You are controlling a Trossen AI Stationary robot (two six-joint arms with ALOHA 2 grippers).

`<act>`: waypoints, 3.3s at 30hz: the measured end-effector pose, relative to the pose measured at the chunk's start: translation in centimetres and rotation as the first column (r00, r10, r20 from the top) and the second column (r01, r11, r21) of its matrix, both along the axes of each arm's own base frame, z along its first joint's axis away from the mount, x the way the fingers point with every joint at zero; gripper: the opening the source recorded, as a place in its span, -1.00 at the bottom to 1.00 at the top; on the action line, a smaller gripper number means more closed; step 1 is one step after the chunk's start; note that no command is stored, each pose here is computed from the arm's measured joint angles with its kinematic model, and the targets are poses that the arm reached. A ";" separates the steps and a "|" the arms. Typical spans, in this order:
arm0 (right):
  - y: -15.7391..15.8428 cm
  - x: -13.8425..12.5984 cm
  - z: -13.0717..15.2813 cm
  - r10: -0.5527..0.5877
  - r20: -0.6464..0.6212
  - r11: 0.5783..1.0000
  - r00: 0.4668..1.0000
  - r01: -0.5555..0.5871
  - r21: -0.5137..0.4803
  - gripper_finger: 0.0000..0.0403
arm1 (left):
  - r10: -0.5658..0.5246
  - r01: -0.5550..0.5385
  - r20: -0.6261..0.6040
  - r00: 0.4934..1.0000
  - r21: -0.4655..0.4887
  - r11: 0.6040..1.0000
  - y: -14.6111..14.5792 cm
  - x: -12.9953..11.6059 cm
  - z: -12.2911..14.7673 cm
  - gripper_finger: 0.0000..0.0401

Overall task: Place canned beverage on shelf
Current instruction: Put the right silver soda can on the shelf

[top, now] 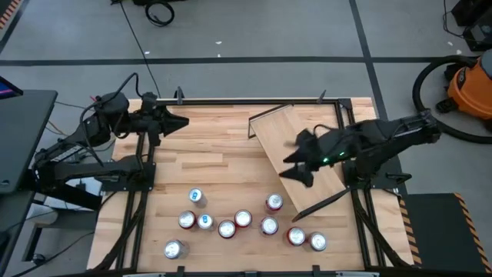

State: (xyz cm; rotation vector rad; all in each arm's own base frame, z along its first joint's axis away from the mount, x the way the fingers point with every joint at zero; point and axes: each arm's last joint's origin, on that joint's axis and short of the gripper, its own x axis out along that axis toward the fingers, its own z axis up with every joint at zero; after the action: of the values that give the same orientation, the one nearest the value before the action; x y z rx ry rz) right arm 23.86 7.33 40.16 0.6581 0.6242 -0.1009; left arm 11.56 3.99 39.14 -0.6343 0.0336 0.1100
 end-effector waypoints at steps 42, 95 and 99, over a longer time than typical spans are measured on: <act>17.0 -4.4 -7.2 0.342 -0.567 0.926 0.749 -0.372 0.066 0.73 | -0.092 0.097 0.051 0.994 -0.108 0.989 -6.6 4.3 0.1 -0.53; 19.9 -1.0 -16.7 0.065 -0.806 0.976 0.588 -0.206 -0.072 0.97 | -0.051 0.049 -0.012 0.999 -0.109 0.993 -6.1 4.4 -0.5 -0.53; 20.0 -0.7 -17.3 0.078 -0.811 0.972 0.579 -0.226 -0.067 0.96 | -0.051 0.047 -0.032 0.998 -0.106 0.993 -6.1 4.4 -0.7 -0.53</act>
State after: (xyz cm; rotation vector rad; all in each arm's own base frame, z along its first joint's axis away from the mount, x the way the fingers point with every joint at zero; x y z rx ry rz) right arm 23.21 27.32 22.88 0.3580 1.5538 -0.2993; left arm 15.91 -2.07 38.42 -0.7366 0.0892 0.0720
